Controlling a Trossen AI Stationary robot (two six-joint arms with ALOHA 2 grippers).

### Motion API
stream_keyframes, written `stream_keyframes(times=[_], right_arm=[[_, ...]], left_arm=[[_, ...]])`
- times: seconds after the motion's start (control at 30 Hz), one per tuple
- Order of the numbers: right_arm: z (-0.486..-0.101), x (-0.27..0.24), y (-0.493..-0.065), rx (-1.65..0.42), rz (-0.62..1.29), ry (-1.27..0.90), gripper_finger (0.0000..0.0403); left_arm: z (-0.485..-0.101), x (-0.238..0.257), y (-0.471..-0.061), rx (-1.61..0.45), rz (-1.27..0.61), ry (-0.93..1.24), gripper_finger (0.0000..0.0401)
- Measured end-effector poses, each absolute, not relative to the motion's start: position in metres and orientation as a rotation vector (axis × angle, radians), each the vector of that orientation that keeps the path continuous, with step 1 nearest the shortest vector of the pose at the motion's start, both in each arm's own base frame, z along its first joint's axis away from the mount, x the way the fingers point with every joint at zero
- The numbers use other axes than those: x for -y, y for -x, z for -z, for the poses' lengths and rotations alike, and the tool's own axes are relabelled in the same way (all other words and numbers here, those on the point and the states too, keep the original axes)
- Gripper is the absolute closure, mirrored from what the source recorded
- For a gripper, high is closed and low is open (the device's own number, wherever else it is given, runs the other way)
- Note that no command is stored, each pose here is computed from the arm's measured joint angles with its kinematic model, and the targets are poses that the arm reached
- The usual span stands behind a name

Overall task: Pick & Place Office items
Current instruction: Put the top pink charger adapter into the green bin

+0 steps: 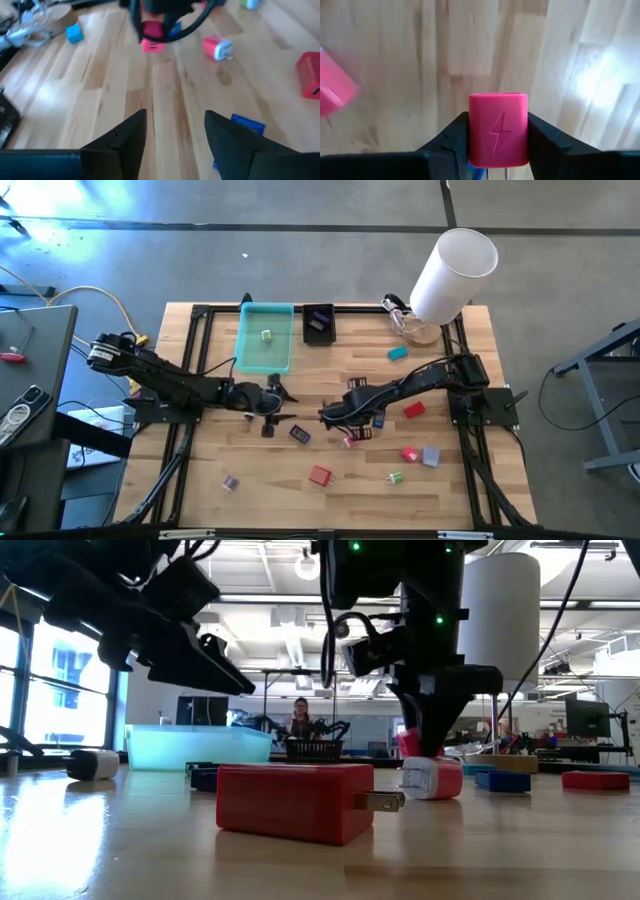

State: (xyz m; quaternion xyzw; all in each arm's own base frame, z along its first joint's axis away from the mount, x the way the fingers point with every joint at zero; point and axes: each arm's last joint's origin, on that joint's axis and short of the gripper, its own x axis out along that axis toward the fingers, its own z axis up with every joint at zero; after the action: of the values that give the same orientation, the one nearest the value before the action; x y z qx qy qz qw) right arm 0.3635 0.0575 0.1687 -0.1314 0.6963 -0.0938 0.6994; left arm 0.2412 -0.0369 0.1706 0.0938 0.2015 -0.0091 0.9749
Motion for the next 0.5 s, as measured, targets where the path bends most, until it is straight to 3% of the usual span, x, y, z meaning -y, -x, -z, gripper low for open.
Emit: stream_keyframes(times=[0.33, 0.5], right_arm=[[-0.175, -0.050, -0.353, -1.636, 0.252, 0.287, 0.0266], [-0.197, -0.046, -0.339, -1.665, 0.315, 0.261, 0.0266]], left_arm=[[-0.173, 0.039, -0.242, -0.376, 0.059, -0.193, 0.0089], [-0.174, 0.039, -0.242, -0.370, 0.052, -0.158, 0.0067]])
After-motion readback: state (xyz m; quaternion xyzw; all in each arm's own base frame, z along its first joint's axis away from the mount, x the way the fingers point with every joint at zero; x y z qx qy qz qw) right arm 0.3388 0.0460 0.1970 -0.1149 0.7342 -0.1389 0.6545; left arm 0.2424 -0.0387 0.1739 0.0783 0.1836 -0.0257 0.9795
